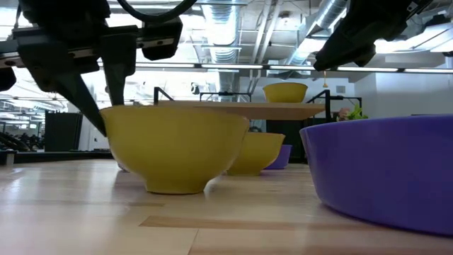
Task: Pick & Place Mini bowls
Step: Stack the bottom yellow patterned bowl on the yellow patterned bowl on the shelf
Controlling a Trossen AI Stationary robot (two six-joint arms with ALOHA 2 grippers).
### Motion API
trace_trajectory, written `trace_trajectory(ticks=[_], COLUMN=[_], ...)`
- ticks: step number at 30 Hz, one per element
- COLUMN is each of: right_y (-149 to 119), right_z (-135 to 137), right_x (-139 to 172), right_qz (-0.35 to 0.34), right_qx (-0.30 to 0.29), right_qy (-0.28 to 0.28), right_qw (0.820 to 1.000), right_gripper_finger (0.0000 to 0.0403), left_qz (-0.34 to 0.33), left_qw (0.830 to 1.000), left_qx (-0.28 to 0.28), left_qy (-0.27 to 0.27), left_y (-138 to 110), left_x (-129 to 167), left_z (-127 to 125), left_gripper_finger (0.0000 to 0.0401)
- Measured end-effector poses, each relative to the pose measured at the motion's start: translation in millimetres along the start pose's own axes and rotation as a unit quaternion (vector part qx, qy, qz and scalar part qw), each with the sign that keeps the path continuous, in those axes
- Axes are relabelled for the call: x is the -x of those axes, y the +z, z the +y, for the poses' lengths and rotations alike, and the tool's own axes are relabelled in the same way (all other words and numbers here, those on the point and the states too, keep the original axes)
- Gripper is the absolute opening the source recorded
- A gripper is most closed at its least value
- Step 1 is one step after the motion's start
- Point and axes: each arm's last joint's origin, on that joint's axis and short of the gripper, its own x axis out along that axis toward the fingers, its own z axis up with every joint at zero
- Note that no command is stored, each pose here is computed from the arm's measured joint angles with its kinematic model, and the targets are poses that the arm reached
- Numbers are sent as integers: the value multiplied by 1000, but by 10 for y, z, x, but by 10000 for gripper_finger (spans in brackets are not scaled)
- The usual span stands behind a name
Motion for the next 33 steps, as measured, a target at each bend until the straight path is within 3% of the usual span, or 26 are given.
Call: trace_trajectory(ticks=[4,22,28,33], right_y=[0,24,143,270], right_z=[0,13,-9,-103], right_x=[0,0,-28,-64], right_qz=[0,-11,-48,-39], right_qx=[0,-7,-79,-102], right_qy=[0,7,26,47], right_qw=[1000,1000,995,993], right_gripper_finger=[101,101,101,101], left_qz=[-2,-4,8,23], left_qw=[1000,1000,999,998], left_qx=[1,-7,-17,-17], left_qy=[5,13,34,60], left_y=[7,101,144,141], left_x=[1,31,51,56], left_z=[8,-102,-161,-148], left_gripper_finger=[12,9,10,10])
